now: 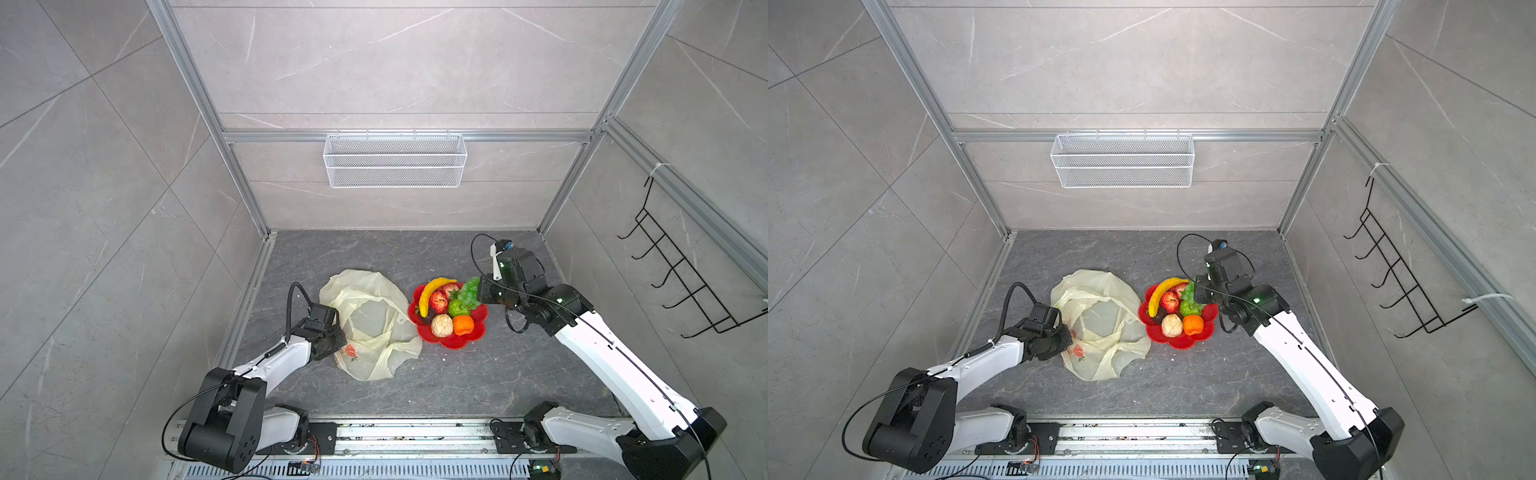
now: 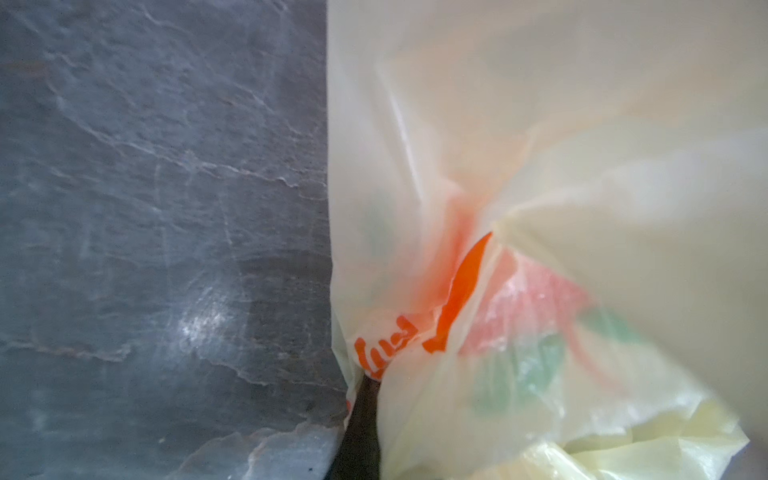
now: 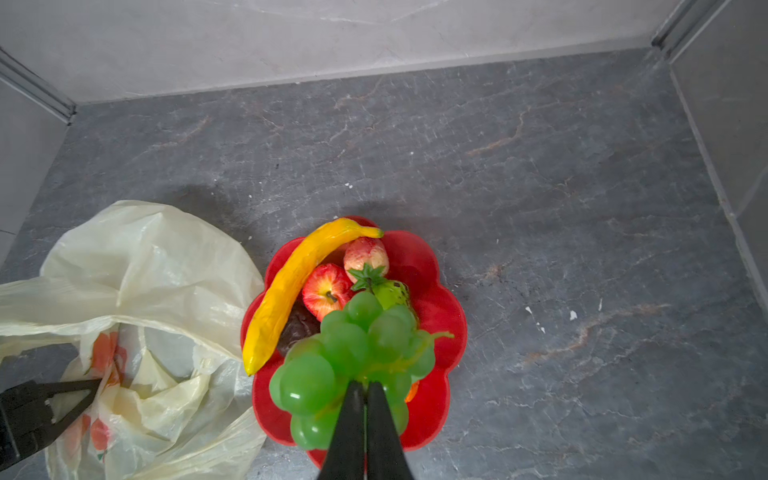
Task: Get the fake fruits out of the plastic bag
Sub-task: 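Lower the green grapes onto the bowl fruits with the right gripper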
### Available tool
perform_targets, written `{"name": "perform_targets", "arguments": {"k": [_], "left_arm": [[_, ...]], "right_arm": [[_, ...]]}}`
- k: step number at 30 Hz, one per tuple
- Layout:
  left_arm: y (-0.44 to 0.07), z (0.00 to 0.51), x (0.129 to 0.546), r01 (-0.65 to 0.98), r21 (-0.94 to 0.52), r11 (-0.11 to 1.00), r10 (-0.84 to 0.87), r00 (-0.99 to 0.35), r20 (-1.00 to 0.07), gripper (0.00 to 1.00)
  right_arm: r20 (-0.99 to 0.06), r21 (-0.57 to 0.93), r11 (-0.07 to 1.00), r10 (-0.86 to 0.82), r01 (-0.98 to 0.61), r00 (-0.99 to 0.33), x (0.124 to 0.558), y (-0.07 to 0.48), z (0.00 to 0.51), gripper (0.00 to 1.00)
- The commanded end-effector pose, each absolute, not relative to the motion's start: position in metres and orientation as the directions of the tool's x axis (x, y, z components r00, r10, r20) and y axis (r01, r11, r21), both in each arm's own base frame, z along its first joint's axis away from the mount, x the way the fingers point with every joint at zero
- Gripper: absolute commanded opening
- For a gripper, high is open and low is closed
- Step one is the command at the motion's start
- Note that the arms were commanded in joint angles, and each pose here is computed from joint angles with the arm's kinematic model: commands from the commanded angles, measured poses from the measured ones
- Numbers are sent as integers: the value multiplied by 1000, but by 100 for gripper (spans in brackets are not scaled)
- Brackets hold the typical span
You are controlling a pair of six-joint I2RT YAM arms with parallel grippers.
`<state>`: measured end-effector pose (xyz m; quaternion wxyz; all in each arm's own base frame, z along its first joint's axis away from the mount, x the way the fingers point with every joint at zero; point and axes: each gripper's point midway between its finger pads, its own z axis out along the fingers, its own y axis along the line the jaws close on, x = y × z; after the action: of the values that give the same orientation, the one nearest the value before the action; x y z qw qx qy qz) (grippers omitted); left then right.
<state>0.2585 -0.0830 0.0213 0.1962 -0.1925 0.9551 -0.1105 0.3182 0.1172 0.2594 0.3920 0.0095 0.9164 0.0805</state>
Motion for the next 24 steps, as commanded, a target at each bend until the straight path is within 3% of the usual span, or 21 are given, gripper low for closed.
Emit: {"name": "perform_targets", "arguments": {"k": [1, 24], "left_arm": [[-81, 22, 259, -338, -269, 902, -416, -848, -330, 2], [-82, 19, 261, -336, -253, 907, -406, -856, -321, 2]], "right_arm": [[-704, 190, 980, 90, -65, -705, 330, 117, 248, 0], [-537, 277, 956, 71, -96, -840, 277, 129, 182, 0]]}}
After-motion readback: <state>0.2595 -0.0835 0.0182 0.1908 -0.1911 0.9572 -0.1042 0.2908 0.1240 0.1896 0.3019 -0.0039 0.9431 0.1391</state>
